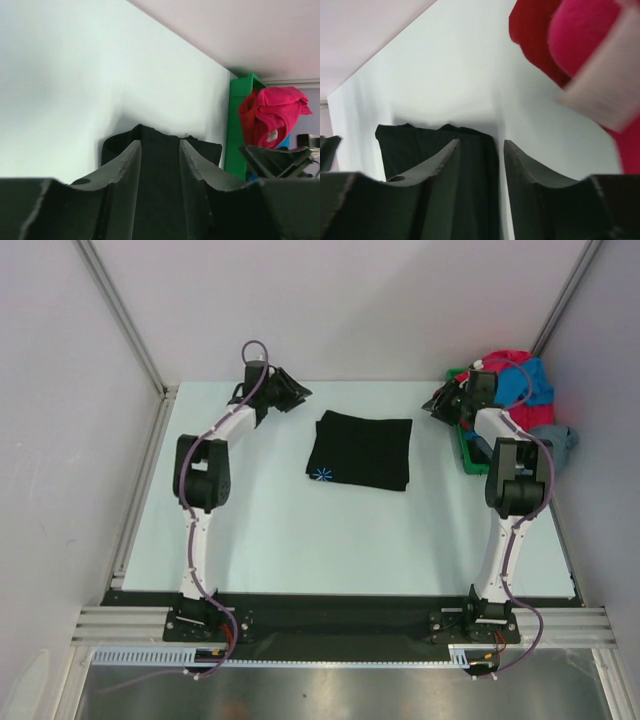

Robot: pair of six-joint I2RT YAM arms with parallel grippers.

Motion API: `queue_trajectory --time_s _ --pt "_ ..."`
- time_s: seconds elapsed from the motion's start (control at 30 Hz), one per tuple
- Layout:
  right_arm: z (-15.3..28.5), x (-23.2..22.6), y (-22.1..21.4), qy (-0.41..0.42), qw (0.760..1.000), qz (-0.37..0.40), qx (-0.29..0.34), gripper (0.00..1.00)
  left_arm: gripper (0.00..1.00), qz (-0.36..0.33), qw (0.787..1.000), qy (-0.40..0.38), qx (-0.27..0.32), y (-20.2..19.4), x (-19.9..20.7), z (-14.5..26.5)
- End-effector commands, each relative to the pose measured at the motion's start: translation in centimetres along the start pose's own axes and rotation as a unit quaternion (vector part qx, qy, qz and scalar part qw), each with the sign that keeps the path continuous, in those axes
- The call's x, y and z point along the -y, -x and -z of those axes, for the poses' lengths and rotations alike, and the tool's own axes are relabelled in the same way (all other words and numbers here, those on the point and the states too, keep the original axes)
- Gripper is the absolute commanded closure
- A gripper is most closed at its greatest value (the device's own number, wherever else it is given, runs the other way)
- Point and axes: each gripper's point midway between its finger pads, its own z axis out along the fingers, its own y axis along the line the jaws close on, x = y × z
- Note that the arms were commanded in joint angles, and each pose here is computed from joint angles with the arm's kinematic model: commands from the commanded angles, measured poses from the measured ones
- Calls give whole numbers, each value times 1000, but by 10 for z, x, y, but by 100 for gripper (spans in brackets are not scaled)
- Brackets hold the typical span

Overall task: Fold and stack the t-shirts
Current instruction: Fold the tshirt

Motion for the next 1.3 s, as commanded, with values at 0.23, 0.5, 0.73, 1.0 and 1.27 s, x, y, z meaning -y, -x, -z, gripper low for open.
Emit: queue_trajectory --time_s 0.23,0.5,0.73,1.0,1.27 --pt "48 -62 -23 89 993 69 -21 45 51 -151 978 -140 -15 -50 94 54" --pt "26 -39 -30 65 991 112 -40 25 29 -295 955 -16 -4 -33 50 7" --pt "-2 -25 -35 62 991 107 -54 24 30 -317 947 48 26 -16 10 -25" --pt "-19 -12 -44 66 991 95 -61 25 42 -258 966 33 -2 -29 -5 -49" --pt "-22 -10 -47 74 991 88 -63 27 54 -238 971 7 -4 -34 0 -56"
